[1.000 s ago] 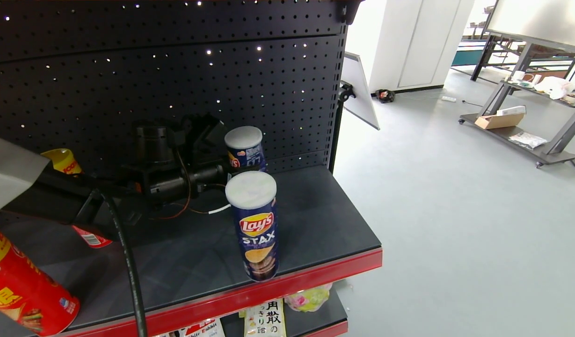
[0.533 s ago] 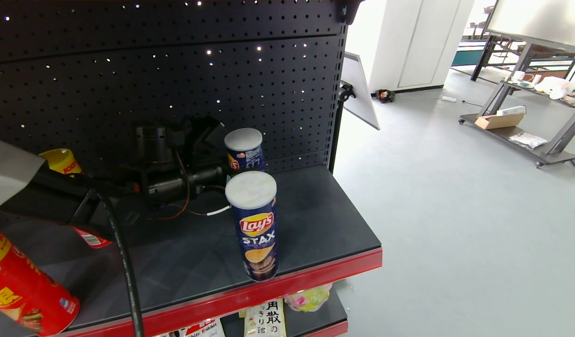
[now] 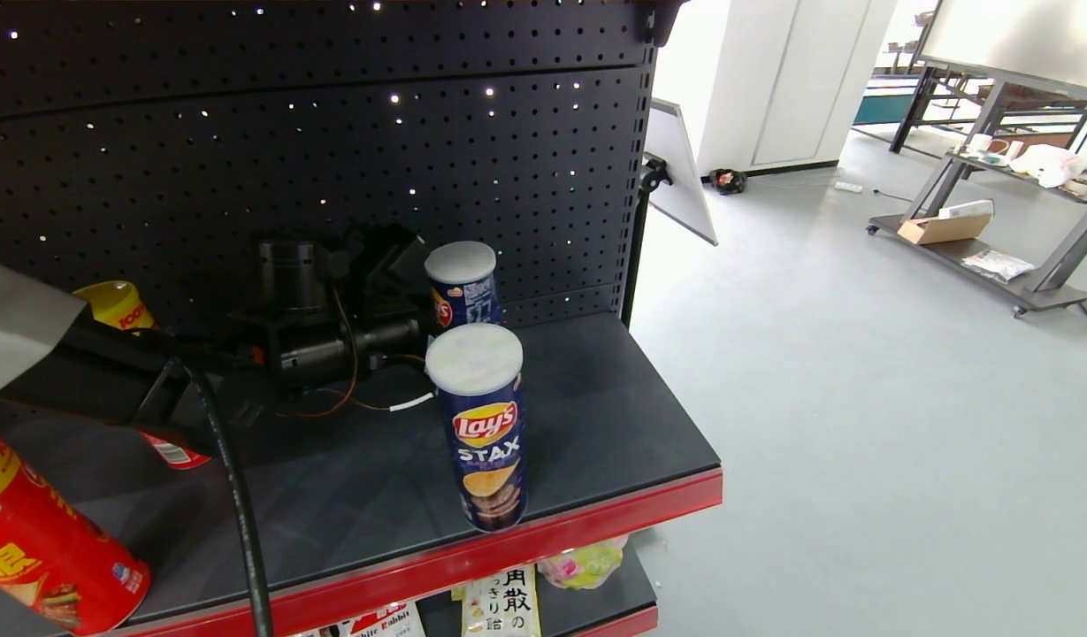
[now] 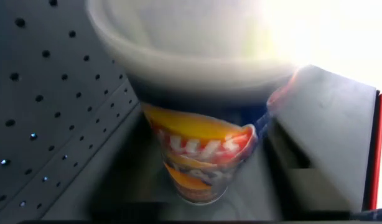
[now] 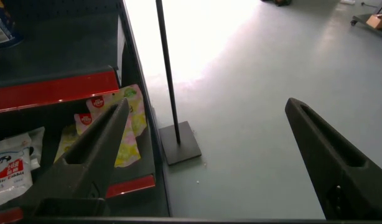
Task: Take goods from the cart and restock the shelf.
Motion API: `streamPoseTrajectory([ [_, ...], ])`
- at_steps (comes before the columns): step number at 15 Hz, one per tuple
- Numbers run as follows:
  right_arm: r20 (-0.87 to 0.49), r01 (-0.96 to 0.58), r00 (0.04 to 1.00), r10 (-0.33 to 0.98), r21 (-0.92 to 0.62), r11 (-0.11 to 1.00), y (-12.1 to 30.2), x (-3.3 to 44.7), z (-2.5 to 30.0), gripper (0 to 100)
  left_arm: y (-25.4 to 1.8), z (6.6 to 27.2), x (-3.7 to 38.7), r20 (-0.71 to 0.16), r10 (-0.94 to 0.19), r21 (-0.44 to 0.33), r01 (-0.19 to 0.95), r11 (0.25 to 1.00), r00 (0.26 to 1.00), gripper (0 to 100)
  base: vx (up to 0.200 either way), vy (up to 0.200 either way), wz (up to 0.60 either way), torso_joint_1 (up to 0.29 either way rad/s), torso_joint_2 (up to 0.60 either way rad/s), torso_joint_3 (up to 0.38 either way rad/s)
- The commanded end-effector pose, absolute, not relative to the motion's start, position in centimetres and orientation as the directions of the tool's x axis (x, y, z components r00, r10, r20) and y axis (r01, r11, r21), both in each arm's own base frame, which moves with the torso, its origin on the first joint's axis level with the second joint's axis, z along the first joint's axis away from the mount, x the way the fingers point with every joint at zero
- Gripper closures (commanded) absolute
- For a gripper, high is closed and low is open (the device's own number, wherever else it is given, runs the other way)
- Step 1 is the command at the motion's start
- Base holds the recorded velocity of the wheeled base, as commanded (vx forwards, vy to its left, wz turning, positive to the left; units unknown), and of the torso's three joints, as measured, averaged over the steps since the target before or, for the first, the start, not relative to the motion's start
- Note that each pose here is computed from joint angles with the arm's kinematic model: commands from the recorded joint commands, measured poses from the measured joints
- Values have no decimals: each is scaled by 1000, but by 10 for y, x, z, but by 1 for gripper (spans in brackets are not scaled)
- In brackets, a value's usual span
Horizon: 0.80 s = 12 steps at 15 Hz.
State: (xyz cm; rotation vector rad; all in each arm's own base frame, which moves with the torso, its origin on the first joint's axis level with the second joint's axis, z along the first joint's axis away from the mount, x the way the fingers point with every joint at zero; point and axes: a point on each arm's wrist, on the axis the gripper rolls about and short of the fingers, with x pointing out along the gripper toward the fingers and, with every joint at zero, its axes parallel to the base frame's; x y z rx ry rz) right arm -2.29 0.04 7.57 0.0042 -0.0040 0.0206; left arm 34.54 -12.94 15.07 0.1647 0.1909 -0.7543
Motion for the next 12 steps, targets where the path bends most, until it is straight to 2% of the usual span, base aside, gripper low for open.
streamPoseTrajectory([
  [1, 3, -21, 1000, 21, 5, 1000, 0, -23, 76, 0, -127, 153, 346, -222, -658, 82, 686, 723, 719, 0, 0, 0, 0, 0, 0, 0],
  [7, 3, -23, 1000, 23, 5, 1000, 0, -23, 76, 0, -111, 165, 325, -210, -637, 90, 663, 743, 742, 0, 0, 0, 0, 0, 0, 0],
  [9, 3, -21, 1000, 21, 5, 1000, 0, -23, 76, 0, -90, 172, 298, -211, -604, 91, 631, 771, 769, 0, 0, 0, 0, 0, 0, 0],
  [12, 3, -21, 1000, 21, 5, 1000, 0, -23, 76, 0, -74, 177, 254, -213, -583, 94, 611, 786, 784, 0, 0, 0, 0, 0, 0, 0],
])
